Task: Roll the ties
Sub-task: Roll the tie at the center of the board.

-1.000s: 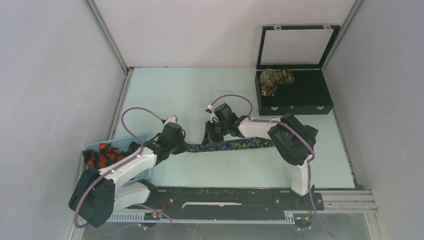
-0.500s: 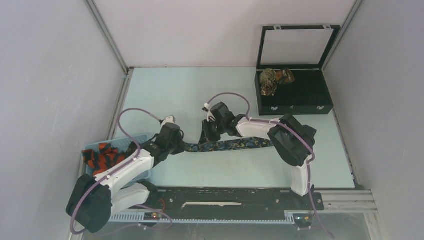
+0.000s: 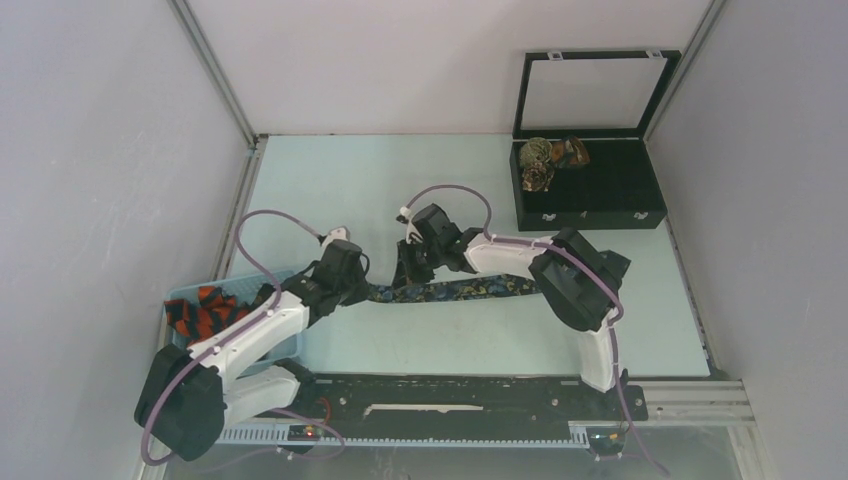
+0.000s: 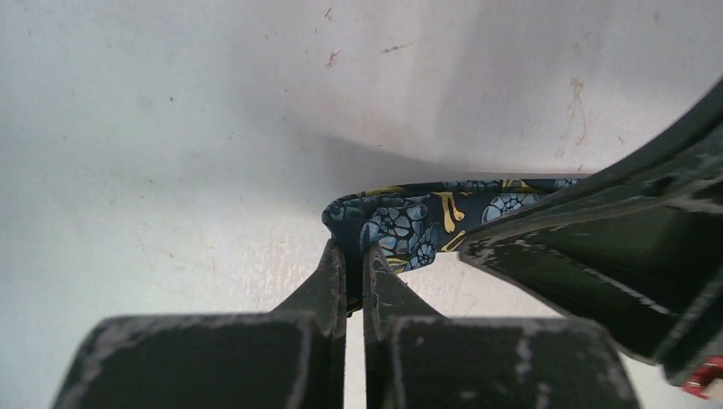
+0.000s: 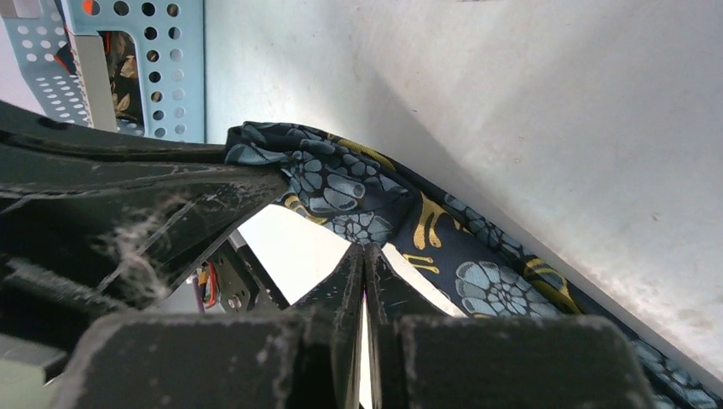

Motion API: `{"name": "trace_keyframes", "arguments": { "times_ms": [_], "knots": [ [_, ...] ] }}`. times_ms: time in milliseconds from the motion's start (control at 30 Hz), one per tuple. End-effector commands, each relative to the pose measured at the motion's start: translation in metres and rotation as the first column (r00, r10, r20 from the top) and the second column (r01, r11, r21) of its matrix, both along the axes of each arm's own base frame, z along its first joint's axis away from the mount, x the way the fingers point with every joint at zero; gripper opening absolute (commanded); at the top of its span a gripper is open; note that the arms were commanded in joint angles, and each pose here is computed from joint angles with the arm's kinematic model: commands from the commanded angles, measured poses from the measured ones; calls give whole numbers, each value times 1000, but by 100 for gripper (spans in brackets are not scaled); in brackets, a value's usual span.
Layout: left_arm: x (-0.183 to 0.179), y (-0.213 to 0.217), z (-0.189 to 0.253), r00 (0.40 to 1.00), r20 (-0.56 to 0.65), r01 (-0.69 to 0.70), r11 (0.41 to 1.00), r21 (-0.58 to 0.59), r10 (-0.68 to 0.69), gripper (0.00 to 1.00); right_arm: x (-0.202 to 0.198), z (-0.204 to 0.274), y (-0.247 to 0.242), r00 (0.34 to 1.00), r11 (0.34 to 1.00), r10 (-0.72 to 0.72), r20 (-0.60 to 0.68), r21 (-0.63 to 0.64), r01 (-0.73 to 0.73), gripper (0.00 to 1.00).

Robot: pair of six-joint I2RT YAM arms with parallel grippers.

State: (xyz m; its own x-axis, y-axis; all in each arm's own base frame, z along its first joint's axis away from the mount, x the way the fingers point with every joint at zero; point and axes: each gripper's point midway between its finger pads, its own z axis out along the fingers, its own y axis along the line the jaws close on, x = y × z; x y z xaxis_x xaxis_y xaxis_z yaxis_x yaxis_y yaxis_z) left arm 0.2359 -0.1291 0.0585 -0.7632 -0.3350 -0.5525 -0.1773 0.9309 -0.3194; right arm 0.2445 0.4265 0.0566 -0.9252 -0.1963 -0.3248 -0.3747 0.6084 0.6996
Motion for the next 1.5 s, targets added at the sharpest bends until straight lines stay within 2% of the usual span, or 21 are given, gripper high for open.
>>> {"name": "trace_keyframes", "arguments": {
  "times_ms": [0, 300, 733, 1467],
  "knots": [
    [11, 3, 18, 999, 32, -37, 999, 10, 36, 0, 2, 1, 18, 1000, 1000, 16, 17, 12, -16, 4],
    [13, 0, 21, 1000, 17, -19, 1000, 21, 19, 0, 4, -15, 31, 1000, 1000, 29, -5, 2, -29, 0],
    [16, -16, 23, 998, -31, 46, 999, 26, -45, 0, -1, -18, 48, 997, 997, 68, -21, 40, -67, 0],
    [18, -56, 9, 987, -97, 133, 991, 34, -129, 0, 8, -19, 12, 1000, 999, 2, -20, -44, -3, 0]
  ]
}}
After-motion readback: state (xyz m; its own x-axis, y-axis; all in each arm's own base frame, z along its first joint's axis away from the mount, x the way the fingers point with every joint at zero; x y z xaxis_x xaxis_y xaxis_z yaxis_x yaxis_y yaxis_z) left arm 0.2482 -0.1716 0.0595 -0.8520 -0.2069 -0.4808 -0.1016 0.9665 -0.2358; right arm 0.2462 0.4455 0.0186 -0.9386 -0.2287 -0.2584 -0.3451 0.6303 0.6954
